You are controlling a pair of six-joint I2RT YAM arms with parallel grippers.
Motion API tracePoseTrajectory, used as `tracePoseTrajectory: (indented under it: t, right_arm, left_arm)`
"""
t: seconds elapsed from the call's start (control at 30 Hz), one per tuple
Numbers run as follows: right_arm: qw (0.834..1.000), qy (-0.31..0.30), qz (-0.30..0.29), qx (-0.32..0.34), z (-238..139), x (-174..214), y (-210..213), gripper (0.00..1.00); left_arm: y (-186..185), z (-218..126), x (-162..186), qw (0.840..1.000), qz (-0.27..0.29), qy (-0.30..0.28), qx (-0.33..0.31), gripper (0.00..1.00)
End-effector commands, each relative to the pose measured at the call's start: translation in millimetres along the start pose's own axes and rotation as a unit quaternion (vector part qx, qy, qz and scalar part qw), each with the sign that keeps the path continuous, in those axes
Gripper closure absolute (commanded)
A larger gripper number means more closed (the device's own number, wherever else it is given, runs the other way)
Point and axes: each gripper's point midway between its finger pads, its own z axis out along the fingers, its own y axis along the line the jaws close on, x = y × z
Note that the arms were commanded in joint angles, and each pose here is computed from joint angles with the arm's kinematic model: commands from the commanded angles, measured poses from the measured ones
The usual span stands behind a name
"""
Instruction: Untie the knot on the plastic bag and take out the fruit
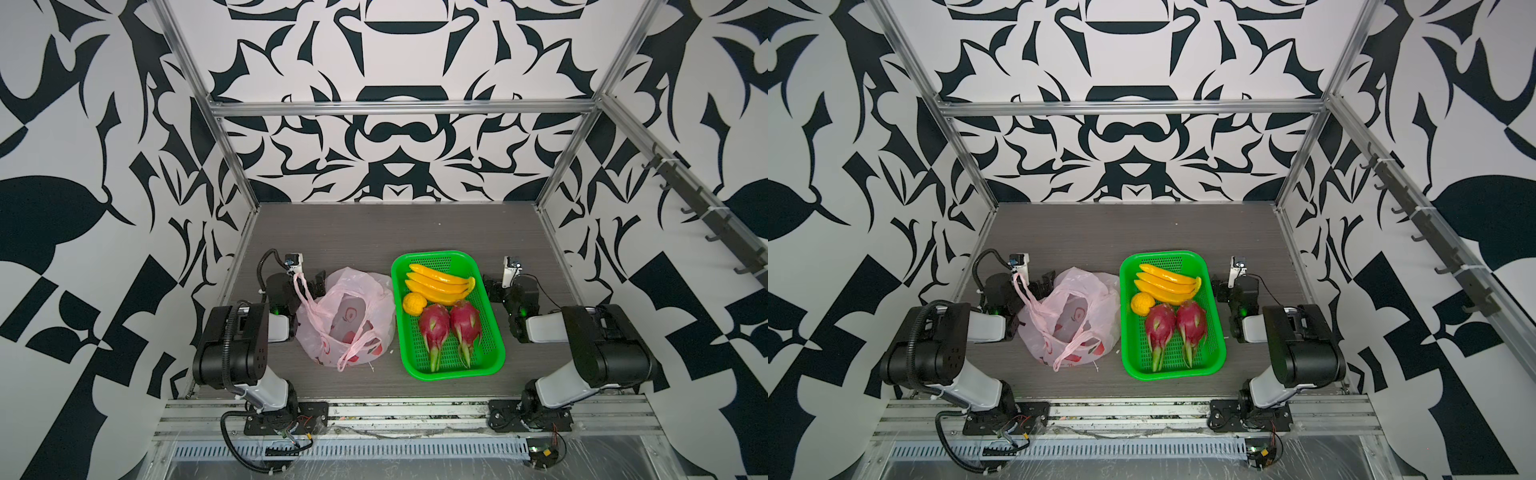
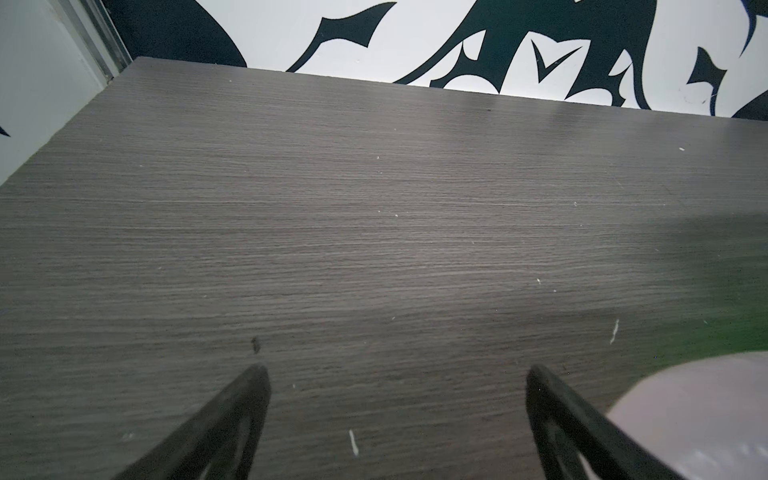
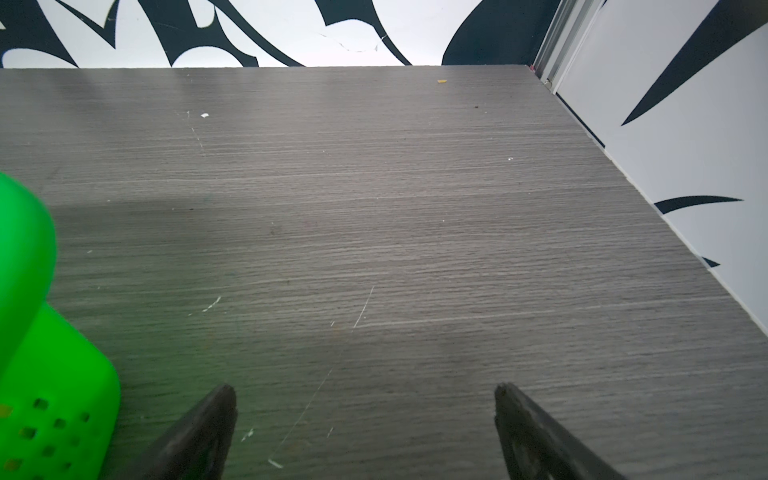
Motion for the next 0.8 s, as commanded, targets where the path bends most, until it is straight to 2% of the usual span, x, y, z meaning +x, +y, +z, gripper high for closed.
tracePoseTrajectory:
  t: [0.0,0.2,0.4,0.57,0.77]
  right_arm:
    - [1.0,-0.022,-0.007,-0.004,2.6,-16.6,3.9,0.01]
    - [1.0,-0.023,-0.007,-0.004,2.5,-17.5,3.9,0.01]
    - [1.0,-0.023,-0.007,-0.004,2.6,-17.5,3.9,0.01]
    - [1.0,-0.023,-0.008,-0.004,2.5,-17.4,3.9,0.01]
    - [1.0,-0.023,-0.008,-0.004,2.5,-17.4,3.9,0.01]
  left_arm:
    - [-1.1,-1.2,-12.1,1.0,0.007,-0.016,0.001,0.01]
    - [-2.7,-0.7,-11.4,1.0,0.009,-0.015,0.005,0.01]
    - [-23.1,-6.9,-10.9,0.997,0.041,-0.03,0.061,0.01]
    - [-17.1,-12.4,-11.9,0.997,0.036,-0.047,0.04,0.01]
    - [-9.9,-29.1,-13.5,0.995,0.038,-0.095,0.009,0.01]
